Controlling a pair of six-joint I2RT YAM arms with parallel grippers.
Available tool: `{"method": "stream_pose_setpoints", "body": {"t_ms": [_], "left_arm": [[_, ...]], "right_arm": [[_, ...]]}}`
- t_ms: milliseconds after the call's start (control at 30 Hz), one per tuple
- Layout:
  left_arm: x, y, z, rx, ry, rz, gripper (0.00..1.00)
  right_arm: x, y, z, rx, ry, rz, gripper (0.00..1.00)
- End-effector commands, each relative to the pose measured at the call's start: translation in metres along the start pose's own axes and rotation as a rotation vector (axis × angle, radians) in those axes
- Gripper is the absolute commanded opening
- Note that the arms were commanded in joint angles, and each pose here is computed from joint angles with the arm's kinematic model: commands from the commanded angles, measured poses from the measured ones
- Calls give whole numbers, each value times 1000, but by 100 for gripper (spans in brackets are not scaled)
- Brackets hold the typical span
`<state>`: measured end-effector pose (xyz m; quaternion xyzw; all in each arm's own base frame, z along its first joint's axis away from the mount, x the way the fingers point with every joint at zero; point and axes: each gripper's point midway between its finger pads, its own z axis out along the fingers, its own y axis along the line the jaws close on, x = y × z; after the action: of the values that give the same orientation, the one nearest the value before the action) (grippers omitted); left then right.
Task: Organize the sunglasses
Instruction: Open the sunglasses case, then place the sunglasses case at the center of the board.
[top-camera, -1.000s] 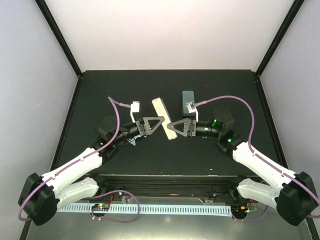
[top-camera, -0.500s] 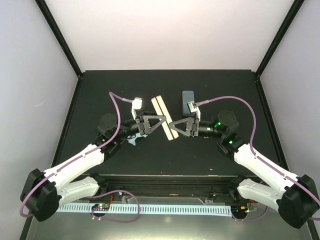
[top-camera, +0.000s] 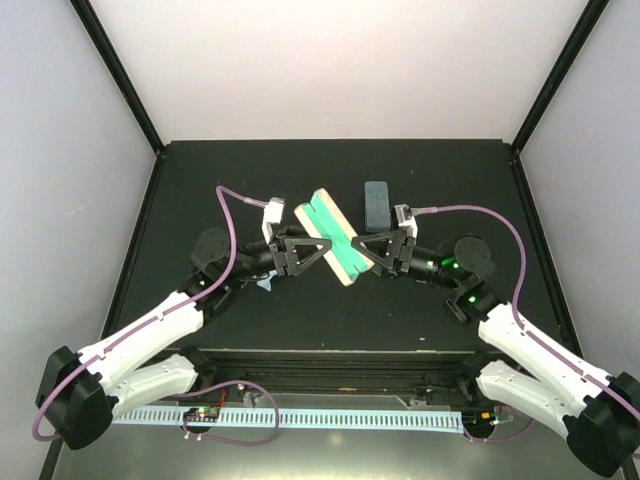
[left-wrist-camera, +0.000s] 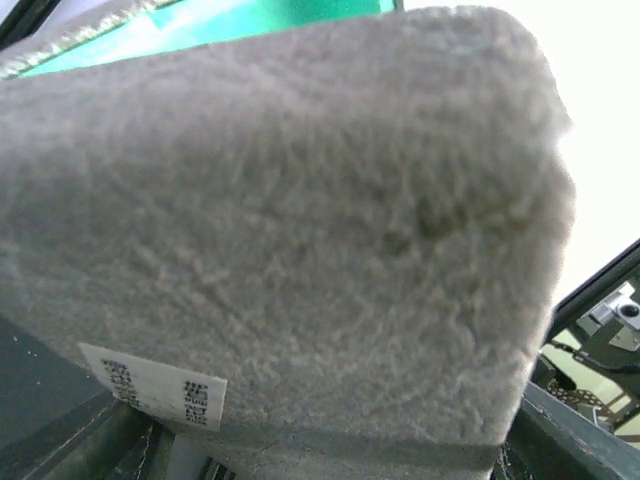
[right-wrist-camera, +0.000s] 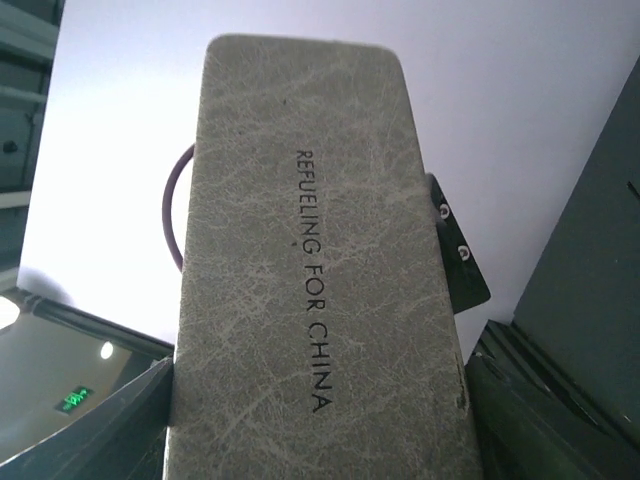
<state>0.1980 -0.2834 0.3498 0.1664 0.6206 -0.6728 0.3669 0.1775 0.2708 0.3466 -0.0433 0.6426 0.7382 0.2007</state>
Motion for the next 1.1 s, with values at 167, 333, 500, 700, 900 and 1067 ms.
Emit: {"method": "stream_pose_setpoints", "body": {"t_ms": [167,333,500,700,900,1067], "left_arm": [[0,66,-20,-334,-46,106,76],[0,67,-26,-357,-53,104,80],[-2,68,-31,-388,-66,108,87],[-2,100,-60,-619,-94,143,99],[18,143,-103,-905,-32,151,99],[36,149,-104,-877,12,131,99]], "right_arm": [[-19,74,-19,-174,-143,-44,28],[-19,60,-13,-123,-138,-20,22],[-23,34,-10,-7,-161,-36,22],[-40,-46,-14,316,-235,-144,24],[-46,-130,-18,544,-190,-207,26],[-53,-193,-20,599,-149,-172,26]]}}
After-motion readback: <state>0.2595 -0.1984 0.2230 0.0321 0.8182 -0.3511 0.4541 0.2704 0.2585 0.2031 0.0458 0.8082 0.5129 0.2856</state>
